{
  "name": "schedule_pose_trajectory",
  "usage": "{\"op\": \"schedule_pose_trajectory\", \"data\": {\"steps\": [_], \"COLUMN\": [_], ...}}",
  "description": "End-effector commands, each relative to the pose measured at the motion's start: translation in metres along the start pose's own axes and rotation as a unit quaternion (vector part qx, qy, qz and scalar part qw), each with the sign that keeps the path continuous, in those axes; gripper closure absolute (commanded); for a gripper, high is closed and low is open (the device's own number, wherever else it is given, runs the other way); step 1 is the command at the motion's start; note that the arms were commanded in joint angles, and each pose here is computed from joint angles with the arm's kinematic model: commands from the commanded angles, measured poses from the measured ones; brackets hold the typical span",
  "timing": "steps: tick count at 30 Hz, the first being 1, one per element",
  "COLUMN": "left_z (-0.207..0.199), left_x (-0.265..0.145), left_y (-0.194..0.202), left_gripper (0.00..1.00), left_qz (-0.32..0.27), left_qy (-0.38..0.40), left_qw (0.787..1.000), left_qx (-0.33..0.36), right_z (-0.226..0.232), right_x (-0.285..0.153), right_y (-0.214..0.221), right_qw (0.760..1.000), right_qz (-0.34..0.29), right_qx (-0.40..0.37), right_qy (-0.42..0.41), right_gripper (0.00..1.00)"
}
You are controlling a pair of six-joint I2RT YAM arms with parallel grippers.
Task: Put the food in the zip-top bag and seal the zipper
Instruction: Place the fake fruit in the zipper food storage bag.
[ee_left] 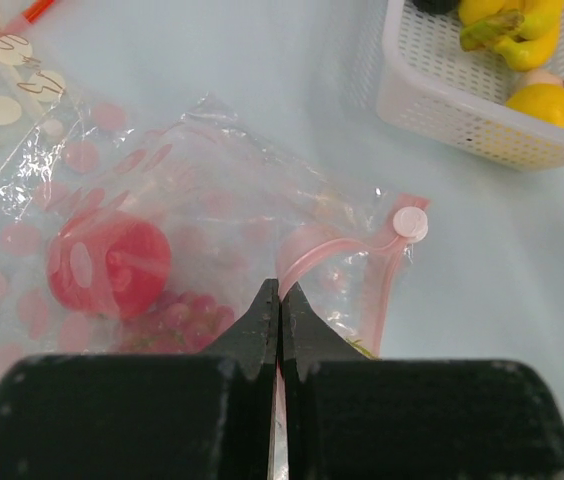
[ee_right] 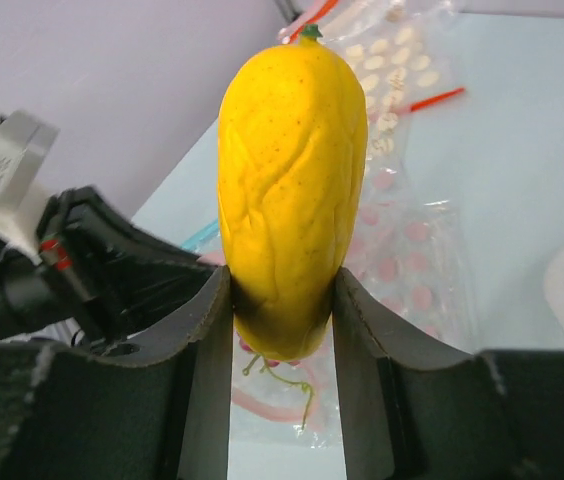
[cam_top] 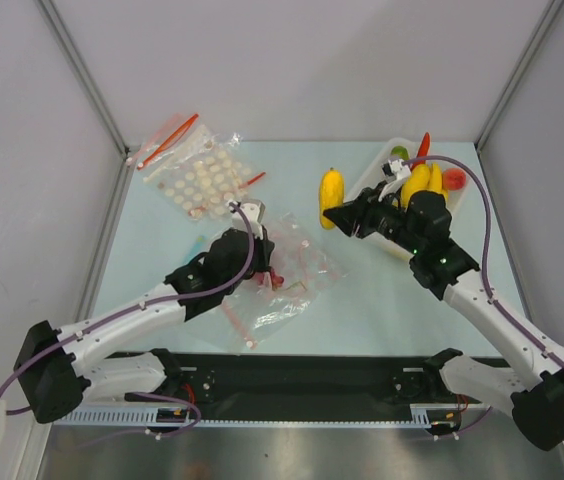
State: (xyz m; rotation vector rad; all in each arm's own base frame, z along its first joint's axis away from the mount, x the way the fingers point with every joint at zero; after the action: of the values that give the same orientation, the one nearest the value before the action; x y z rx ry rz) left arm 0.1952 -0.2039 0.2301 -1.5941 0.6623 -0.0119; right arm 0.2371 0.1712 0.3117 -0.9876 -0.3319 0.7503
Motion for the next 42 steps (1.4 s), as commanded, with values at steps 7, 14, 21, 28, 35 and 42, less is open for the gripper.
{"op": "schedule_pose_trajectory", "data": {"steps": [7,14,21,28,35,42], "left_z": [-0.003,0.004,0.014,0.004,-0.024,-0.028], "left_x": [0.006,0.003,-0.005,-0.005,-0.015,-0.016], "left_y": [-0.042,-0.038,-0.039,-0.039,-0.034,-0.031], "left_gripper": [1.00,1.00,1.00,1.00,1.00,1.00], "left_qz": [-0.098,-0.134,-0.155,-0.133,-0.087,-0.085], "left_qy": [-0.022,-0.031,-0.060,-0.011,0.045,0.053], "left_qw": [0.994,0.990,0.986,0.991,0.995,0.995], "left_qx": [-0.031,-0.028,-0.028,-0.017,0.001,0.001], "right_z": [0.025,0.032,0.032,0.017,0.011,0.006], "right_x": [-0.003,0.017,0.033,0.054,0.060,0.072], "right_y": [0.022,0.047,0.072,0.092,0.094,0.090], "right_qw": [0.989,0.966,0.946,0.936,0.945,0.969], "right_qz": [0.091,0.213,0.296,0.339,0.320,0.245], "right_qx": [-0.055,-0.038,-0.038,-0.024,-0.026,-0.015], "right_qy": [-0.103,-0.140,-0.124,-0.086,-0.058,-0.017], "right_gripper": [0.91,0.92,0.91,0.91,0.93,0.80]}}
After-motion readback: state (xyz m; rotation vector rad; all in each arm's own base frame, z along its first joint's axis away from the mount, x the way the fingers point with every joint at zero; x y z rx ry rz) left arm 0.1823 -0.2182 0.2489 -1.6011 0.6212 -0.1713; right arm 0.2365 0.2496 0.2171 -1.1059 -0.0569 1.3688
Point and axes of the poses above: each gripper's point midway between its finger pads, its own x axis out along the fingers, its own z axis along the line the jaws close on, y = z × x, the point moved 9 cm from there along -x, back along the fingers, and after that the axes turned 5 degrees about x, right-handed, at the moved point
